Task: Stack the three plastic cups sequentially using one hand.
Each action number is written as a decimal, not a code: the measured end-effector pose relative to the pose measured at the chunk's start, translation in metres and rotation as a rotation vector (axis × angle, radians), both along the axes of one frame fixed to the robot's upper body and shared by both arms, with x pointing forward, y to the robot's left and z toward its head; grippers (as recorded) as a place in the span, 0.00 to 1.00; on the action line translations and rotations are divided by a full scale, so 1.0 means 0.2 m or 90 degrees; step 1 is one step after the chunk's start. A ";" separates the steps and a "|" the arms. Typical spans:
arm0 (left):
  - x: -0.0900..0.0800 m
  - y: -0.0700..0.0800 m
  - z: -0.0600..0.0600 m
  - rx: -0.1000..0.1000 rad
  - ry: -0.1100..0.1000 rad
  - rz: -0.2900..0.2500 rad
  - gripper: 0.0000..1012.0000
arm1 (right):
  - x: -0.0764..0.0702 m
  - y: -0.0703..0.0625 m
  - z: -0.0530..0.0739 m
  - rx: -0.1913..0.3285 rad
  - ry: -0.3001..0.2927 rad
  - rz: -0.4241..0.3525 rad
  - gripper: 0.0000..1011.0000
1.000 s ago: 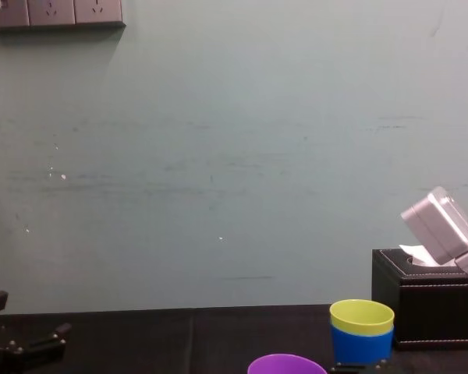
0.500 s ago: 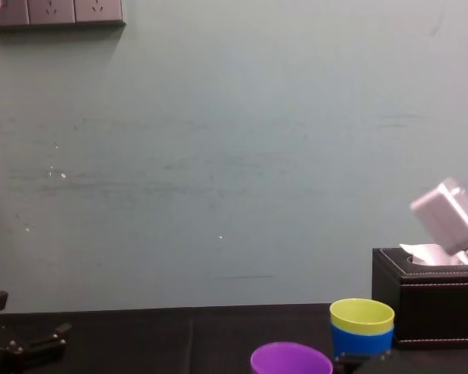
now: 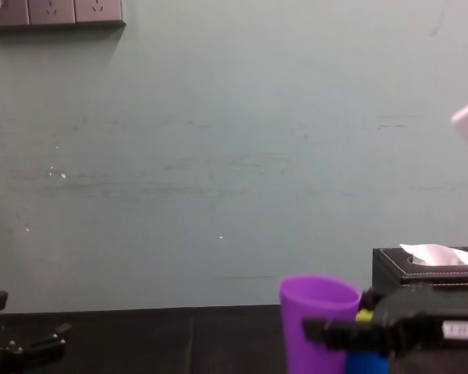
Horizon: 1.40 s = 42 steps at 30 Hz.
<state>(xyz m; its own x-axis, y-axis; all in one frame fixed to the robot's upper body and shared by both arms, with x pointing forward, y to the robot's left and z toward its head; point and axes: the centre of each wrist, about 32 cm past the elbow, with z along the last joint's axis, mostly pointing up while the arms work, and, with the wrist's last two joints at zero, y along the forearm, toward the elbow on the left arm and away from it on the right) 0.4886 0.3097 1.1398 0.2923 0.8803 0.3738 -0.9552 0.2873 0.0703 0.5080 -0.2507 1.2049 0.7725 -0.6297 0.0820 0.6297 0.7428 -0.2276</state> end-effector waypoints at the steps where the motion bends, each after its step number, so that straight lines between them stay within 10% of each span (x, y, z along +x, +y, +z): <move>1: 0.00 0.00 0.00 0.000 0.000 0.000 1.00 | 0.00 0.00 0.02 0.002 -0.002 -0.003 0.70; 18: 0.00 0.00 0.00 0.000 0.000 0.000 1.00 | 0.04 -0.10 0.23 -0.002 -0.030 -0.079 0.70; 42: 0.00 0.00 0.00 0.000 0.000 0.000 1.00 | 0.16 -0.15 0.18 -0.030 -0.025 -0.128 0.70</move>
<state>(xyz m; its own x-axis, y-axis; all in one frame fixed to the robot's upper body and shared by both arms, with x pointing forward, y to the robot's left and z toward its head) 0.4886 0.3097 1.1398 0.2923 0.8803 0.3738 -0.9552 0.2874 0.0703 0.5400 -0.2801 1.2418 0.6269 -0.7660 0.1425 0.7736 0.5901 -0.2308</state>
